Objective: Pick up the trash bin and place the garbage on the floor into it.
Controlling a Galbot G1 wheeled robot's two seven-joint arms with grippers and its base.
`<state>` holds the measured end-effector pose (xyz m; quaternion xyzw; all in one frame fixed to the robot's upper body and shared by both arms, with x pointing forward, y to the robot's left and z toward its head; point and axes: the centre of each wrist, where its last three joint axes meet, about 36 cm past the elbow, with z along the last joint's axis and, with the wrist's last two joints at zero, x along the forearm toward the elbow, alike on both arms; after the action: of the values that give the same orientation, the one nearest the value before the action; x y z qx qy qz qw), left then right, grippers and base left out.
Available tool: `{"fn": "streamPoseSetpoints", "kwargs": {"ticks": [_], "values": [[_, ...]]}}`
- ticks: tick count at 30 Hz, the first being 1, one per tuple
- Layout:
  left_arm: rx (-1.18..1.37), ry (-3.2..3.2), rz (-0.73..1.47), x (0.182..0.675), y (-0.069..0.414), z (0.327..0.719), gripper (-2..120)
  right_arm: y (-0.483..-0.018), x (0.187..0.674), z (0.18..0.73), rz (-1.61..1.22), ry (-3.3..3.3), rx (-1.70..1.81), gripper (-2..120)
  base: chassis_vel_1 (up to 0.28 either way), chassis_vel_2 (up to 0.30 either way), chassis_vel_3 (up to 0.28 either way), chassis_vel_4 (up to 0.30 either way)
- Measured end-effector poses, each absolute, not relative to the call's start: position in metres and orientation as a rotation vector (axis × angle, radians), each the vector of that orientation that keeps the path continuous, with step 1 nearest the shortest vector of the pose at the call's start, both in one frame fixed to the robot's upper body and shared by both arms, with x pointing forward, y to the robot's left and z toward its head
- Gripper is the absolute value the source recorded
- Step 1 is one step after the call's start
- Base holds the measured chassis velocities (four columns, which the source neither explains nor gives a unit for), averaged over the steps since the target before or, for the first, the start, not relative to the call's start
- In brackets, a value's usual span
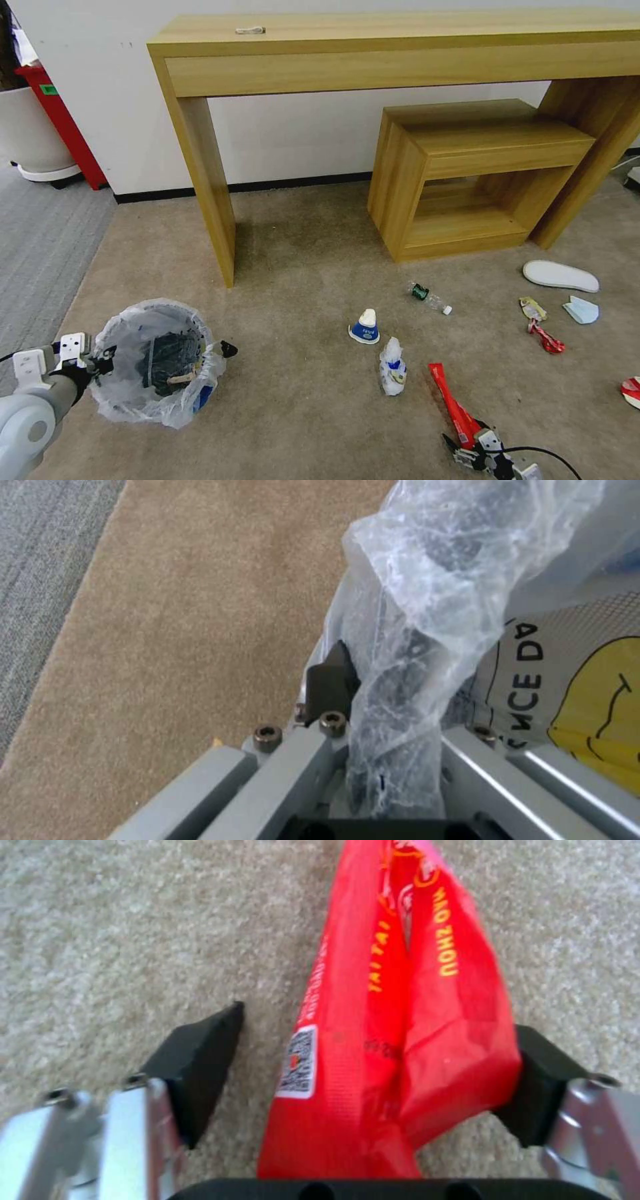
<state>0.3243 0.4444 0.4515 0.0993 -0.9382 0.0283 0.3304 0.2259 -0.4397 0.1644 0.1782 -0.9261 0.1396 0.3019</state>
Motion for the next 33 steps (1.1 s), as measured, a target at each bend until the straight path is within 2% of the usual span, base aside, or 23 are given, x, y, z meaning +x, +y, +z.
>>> {"fn": "streamPoseSetpoints", "kwargs": {"ticks": [5,6,7,9,10,12,14,16,18,20,22,33], "values": [[0.26,-2.454,0.074,0.324,0.444,0.451,0,-0.441,0.227,0.166,0.373,-2.469,0.467,66,0.0,0.0,0.0,0.0],[0.261,-2.453,0.074,0.324,0.444,0.45,0,-0.442,0.228,0.167,0.378,-2.474,0.46,58,0.0,0.0,0.0,0.0],[0.263,-2.453,0.075,0.323,0.444,0.45,0,-0.442,0.229,0.169,0.38,-2.478,0.456,54,0.0,0.0,0.0,0.0],[0.263,-2.453,0.075,0.323,0.444,0.45,0,-0.442,0.229,0.169,0.38,-2.479,0.456,53,0.0,0.0,0.0,0.0],[0.265,-2.451,0.074,0.322,0.444,0.449,0,-0.443,0.23,0.171,0.386,-2.484,0.455,44,0.0,0.0,0.0,0.0],[0.266,-2.449,0.074,0.322,0.444,0.448,0,-0.444,0.23,0.172,0.387,-2.487,0.454,41,0.0,0.0,0.0,0.0],[0.268,-2.446,0.07,0.321,0.444,0.447,0,-0.444,0.231,0.174,0.388,-2.494,0.453,30,0.0,0.0,0.0,0.0],[0.27,-2.447,0.069,0.32,0.444,0.447,0,-0.444,0.232,0.175,0.39,-2.498,0.451,27,0.0,0.0,0.0,0.0],[0.271,-2.449,0.07,0.32,0.445,0.447,0,-0.443,0.233,0.179,0.392,-2.509,0.451,15,0.0,0.0,0.0,0.0],[0.271,-2.449,0.071,0.32,0.445,0.447,0,-0.443,0.233,0.18,0.394,-2.51,0.451,12,0.0,0.0,0.0,0.0],[0.27,-2.45,0.071,0.319,0.444,0.447,0,-0.443,0.233,0.181,0.395,-2.513,0.45,2,0.0,0.0,0.0,0.0],[0.261,-2.444,0.067,0.315,0.44,0.445,0,-0.441,0.236,0.183,0.387,-2.554,0.494,0,0.0,0.0,0.0,0.0]]}}
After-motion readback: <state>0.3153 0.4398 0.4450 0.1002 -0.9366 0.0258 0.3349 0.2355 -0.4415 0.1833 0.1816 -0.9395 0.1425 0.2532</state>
